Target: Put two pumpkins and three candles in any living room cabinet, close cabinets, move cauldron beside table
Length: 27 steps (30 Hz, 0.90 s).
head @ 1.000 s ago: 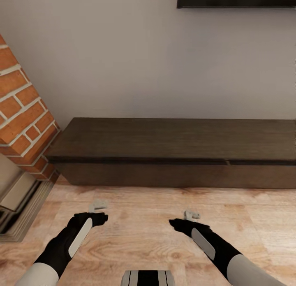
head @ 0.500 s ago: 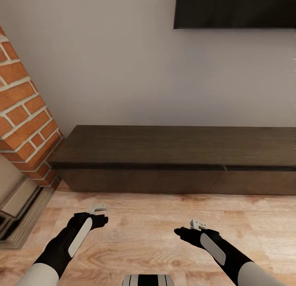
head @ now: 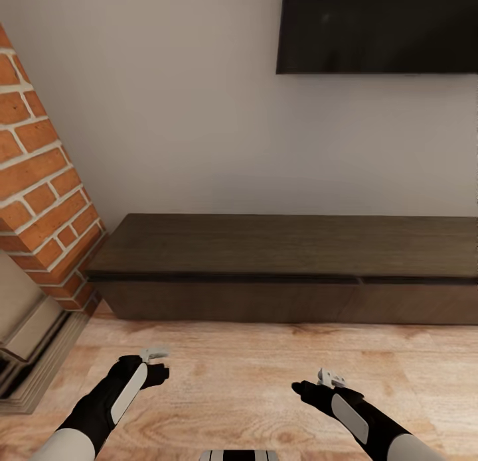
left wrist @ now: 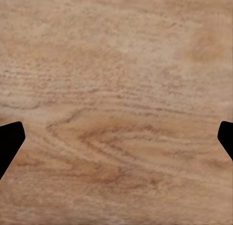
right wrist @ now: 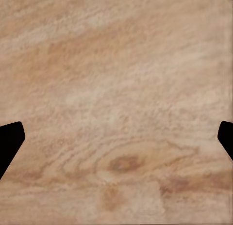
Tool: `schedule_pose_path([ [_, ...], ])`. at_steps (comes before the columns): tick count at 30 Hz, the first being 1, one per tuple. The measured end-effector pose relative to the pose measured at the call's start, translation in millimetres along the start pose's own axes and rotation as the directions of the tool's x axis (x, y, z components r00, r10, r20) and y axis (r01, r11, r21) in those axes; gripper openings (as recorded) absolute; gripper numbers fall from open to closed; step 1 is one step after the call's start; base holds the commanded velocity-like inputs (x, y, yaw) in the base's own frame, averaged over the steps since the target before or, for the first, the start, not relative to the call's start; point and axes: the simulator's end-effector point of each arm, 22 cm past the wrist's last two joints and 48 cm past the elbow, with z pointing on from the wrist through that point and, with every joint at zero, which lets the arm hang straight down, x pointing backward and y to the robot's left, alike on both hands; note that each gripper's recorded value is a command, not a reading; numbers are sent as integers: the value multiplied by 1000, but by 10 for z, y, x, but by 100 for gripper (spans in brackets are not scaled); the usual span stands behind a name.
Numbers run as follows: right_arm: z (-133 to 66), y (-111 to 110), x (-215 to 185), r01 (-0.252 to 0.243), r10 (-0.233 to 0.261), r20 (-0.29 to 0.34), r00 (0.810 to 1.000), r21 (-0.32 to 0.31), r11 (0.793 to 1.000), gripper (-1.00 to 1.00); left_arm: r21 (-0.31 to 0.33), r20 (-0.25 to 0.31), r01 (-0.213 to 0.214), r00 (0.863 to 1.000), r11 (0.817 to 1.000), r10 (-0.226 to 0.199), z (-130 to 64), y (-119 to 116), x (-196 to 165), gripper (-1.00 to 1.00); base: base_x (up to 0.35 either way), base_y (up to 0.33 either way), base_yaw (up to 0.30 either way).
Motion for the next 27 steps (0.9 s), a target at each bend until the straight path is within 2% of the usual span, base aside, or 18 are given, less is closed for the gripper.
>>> schedule_pose_path([
  [3, -25, -97, 26, -2, 2, -1, 1000, 20, 1000, 100, -17, -21, 9, 1000, 1000, -9, 57, 73, 136, 100, 0, 0, 0],
  [6, -54, -184, 4, 0, 0, 15, 1000, 37, 999, 100, -28, -3, 30, 1000, 999, -30, 100, 139, 178, 100, 0, 0, 0],
  [10, -104, -228, -123, 1, -4, 68, 998, 47, 999, 100, -47, 19, 55, 998, 997, -54, 162, 226, 267, 100, -28, 0, 0],
  [21, -252, -174, -366, 8, -14, 147, 989, 41, 999, 100, -57, 65, 74, 995, 996, -70, 61, 328, 182, 100, -292, 0, 9],
  [27, -333, -130, -492, 9, -15, 186, 983, 34, 999, 100, -55, 85, 76, 994, 996, -72, -20, 335, 112, 100, -325, 0, 181],
])
